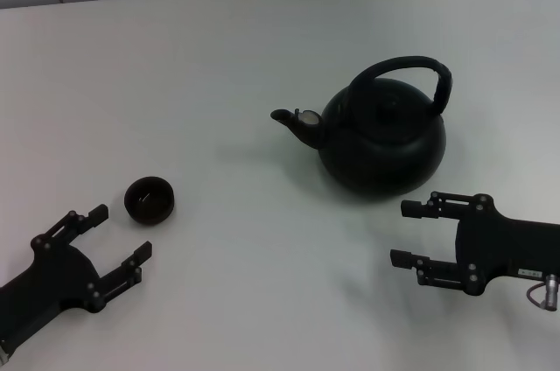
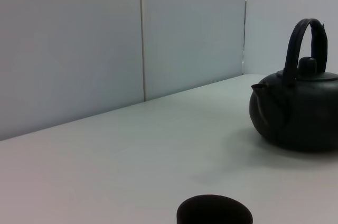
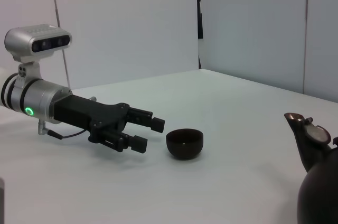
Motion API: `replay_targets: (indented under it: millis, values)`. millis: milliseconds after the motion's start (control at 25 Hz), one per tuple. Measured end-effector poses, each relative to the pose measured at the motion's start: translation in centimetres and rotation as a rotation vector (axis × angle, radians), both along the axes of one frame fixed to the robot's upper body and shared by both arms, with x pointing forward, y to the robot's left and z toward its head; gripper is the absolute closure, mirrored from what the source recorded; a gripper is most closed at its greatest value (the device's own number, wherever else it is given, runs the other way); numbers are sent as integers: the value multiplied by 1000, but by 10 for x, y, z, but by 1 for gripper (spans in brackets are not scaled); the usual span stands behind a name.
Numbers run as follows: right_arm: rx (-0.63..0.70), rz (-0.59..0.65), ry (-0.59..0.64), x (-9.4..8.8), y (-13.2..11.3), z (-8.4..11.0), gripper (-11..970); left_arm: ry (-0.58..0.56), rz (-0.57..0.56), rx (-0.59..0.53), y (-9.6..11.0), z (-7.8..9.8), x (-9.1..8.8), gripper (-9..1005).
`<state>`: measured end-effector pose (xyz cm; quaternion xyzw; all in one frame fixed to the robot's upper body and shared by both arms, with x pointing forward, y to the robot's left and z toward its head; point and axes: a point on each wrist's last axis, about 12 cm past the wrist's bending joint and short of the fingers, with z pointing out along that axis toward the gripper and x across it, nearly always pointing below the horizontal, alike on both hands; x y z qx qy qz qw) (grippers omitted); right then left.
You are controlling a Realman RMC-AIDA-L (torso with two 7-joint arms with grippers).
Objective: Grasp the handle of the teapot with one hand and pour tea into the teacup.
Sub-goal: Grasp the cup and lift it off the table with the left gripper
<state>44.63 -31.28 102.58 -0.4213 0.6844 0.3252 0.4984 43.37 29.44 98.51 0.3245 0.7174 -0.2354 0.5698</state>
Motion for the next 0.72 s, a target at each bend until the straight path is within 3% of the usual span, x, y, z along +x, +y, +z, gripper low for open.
replay_targets:
  millis: [200,720]
  values:
    - [0,0,1,0,0,0,304,-8,3,-2,-1,1,3,197]
    - [3,2,0,-2,-1,0,304,14,-15,33,-22,1,34,198]
